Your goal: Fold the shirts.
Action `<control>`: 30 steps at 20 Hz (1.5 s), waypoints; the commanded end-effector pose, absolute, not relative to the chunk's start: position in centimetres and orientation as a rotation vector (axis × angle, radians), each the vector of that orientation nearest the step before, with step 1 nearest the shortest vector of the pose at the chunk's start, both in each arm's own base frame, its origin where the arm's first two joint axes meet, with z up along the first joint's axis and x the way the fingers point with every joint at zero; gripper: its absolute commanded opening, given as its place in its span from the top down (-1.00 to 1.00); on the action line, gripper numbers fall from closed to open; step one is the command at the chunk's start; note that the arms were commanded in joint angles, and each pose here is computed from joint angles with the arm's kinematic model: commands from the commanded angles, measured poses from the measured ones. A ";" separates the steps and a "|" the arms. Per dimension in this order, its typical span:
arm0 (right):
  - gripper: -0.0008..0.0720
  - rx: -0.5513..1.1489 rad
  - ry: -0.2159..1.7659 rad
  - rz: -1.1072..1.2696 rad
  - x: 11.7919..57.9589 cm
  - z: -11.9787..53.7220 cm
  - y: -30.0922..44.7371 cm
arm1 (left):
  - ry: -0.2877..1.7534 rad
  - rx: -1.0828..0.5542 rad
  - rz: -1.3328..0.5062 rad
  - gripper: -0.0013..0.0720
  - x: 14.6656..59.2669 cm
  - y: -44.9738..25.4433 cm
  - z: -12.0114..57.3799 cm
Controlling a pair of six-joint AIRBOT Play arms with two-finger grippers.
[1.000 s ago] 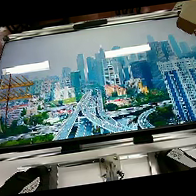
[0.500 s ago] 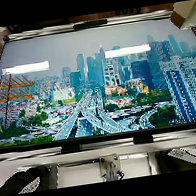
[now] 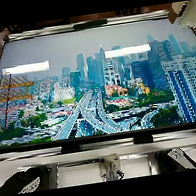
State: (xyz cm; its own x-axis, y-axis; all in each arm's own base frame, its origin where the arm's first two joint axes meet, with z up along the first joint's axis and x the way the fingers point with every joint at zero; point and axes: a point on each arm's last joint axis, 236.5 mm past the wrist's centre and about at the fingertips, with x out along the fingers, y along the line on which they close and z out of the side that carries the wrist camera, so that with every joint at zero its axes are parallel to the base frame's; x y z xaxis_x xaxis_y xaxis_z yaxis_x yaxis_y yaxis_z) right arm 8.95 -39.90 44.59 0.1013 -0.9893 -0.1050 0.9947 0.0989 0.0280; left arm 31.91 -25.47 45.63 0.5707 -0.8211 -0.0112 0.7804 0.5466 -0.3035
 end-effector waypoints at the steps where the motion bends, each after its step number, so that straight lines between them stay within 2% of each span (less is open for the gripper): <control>1: -0.64 0.277 0.211 -1.438 7.6 41.4 -34.1 | 0.261 -0.149 -0.852 -0.97 34.3 -24.3 41.5; 5: -0.64 0.535 0.614 -1.143 11.2 32.3 -26.9 | 0.497 0.041 -0.648 -0.97 37.1 -20.3 33.9; 7: -0.64 0.638 0.735 -0.928 14.2 29.2 -23.2 | 0.671 0.124 -0.502 -0.97 38.0 -16.8 29.0; 10: -0.63 0.765 0.831 -0.684 17.6 26.0 -19.3 | 0.916 0.112 -0.291 -0.97 38.2 -12.8 21.2; 12: -0.63 0.776 0.949 -0.573 19.3 23.2 -16.8 | 1.068 0.080 -0.252 -0.97 37.1 -12.5 15.0; 14: -0.63 0.730 1.029 -0.416 23.3 20.8 -12.8 | 1.199 0.040 -0.219 -0.97 35.5 -12.4 9.2; 17: -0.63 0.611 1.005 -0.245 30.8 18.6 -6.0 | 1.334 0.001 -0.170 -0.97 32.9 -11.9 4.2; 19: -0.62 0.362 1.089 -0.168 33.3 15.9 -1.4 | 1.341 -0.086 -0.102 -0.98 32.9 -12.0 3.4; 21: -0.62 0.142 1.206 -0.134 33.7 12.8 2.0 | 1.317 -0.147 -0.066 -0.98 33.5 -12.1 3.6; 22: -0.63 0.117 1.258 -0.104 33.7 11.5 3.4 | 1.317 -0.146 -0.067 -0.98 33.5 -12.1 3.7; 24: -0.63 0.183 1.338 -0.024 33.8 9.6 6.3 | 1.317 -0.145 -0.066 -0.98 33.5 -12.1 3.7; 30: -0.63 0.181 1.306 -0.026 34.9 9.4 6.2 | 1.317 -0.146 -0.066 -0.98 33.5 -12.1 3.7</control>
State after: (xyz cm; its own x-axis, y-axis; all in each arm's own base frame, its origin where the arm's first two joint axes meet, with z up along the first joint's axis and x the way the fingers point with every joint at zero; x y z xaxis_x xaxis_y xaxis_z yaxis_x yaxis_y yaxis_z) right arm 34.50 5.53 9.86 0.2628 0.0827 -0.9613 0.1364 0.9831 0.1219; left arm 33.49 -12.15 3.75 0.2510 -0.1324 -0.9589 -0.0261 0.9893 -0.1435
